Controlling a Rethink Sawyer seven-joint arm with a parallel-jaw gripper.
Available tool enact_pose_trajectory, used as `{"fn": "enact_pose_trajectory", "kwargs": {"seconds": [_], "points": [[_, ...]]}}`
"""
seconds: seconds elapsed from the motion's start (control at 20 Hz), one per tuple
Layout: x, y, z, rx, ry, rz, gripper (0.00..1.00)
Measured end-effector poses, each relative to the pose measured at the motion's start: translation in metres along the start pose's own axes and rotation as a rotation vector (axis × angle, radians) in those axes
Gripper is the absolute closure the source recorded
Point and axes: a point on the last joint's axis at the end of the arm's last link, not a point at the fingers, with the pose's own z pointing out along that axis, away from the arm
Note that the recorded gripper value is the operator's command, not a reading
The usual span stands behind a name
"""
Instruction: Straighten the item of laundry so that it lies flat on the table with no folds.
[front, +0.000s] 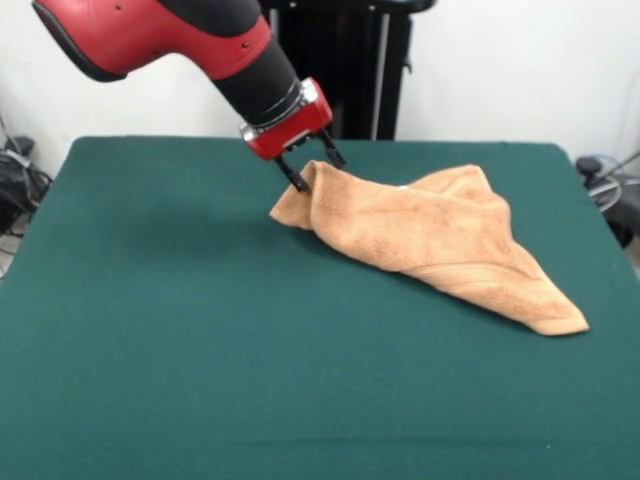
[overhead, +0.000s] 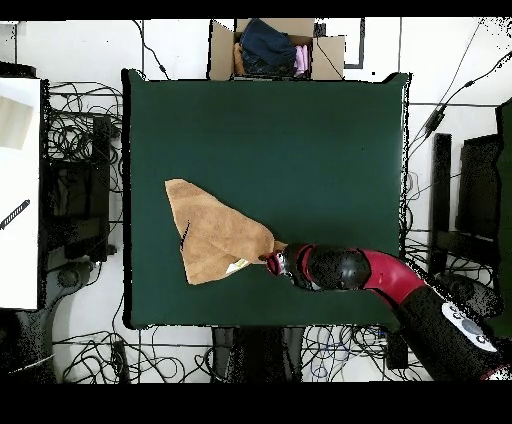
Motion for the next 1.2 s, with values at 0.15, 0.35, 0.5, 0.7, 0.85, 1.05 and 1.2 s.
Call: {"fn": "enact_pose_trajectory", "kwargs": {"seconds": [0.15, 0.35, 0.5, 0.7, 0.85, 1.05, 1.2], "points": [[-0.0016, 0.0012, 0.0005, 0.003, -0.002, -0.004, 0.0], [-0.0041, 0.0012, 0.0007, 0.013, -0.019, -0.007, 1.0], [-0.0043, 0.0007, 0.0004, 0.02, -0.029, -0.006, 1.0], [-0.0021, 0.0024, -0.001, 0.026, -0.033, -0.008, 1.0], [-0.0006, 0.0035, -0.0017, 0.029, -0.034, -0.009, 1.0], [0.0002, 0.0038, -0.0015, 0.031, -0.035, -0.009, 1.0], [0.0002, 0.0038, -0.0015, 0.031, -0.035, -0.009, 1.0]]}}
